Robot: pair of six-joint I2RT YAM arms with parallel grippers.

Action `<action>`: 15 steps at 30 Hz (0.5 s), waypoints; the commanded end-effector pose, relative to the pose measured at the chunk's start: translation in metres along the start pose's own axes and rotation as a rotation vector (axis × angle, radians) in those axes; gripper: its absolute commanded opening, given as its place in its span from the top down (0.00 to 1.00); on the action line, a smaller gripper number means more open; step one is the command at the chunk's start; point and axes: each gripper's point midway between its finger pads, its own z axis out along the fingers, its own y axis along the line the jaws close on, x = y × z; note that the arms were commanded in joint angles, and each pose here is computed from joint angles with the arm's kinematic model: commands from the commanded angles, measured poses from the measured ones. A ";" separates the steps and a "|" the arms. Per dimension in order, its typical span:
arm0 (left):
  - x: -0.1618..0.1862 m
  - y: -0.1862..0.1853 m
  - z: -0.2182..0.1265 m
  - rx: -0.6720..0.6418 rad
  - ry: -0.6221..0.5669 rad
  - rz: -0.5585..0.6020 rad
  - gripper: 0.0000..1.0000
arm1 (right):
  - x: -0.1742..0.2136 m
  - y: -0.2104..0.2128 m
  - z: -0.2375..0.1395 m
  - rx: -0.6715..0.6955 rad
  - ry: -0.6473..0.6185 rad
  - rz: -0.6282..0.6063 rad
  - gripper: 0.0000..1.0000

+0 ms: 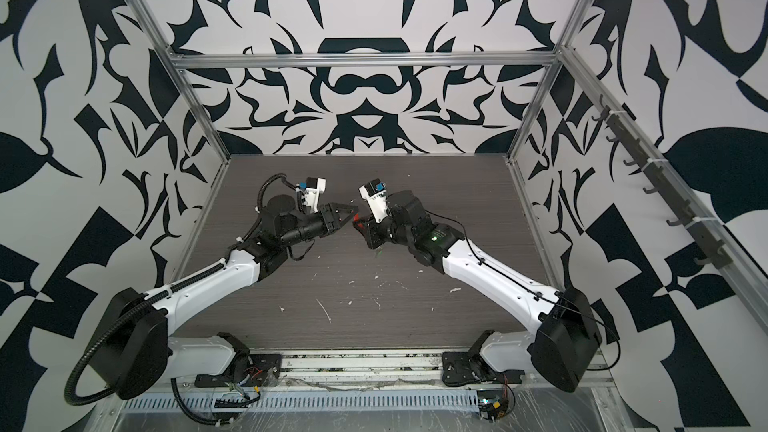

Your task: Remove the keys from the keyring

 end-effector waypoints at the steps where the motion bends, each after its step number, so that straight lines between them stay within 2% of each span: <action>1: 0.003 -0.001 0.002 0.019 0.004 -0.004 0.68 | -0.036 0.016 -0.009 -0.026 -0.106 -0.041 0.96; 9: 0.001 -0.002 0.001 0.024 -0.004 -0.014 0.76 | -0.033 0.023 -0.007 -0.040 -0.089 -0.064 0.96; 15: 0.000 -0.004 0.001 0.028 -0.007 -0.021 0.86 | -0.031 0.024 -0.007 -0.038 -0.081 -0.072 0.96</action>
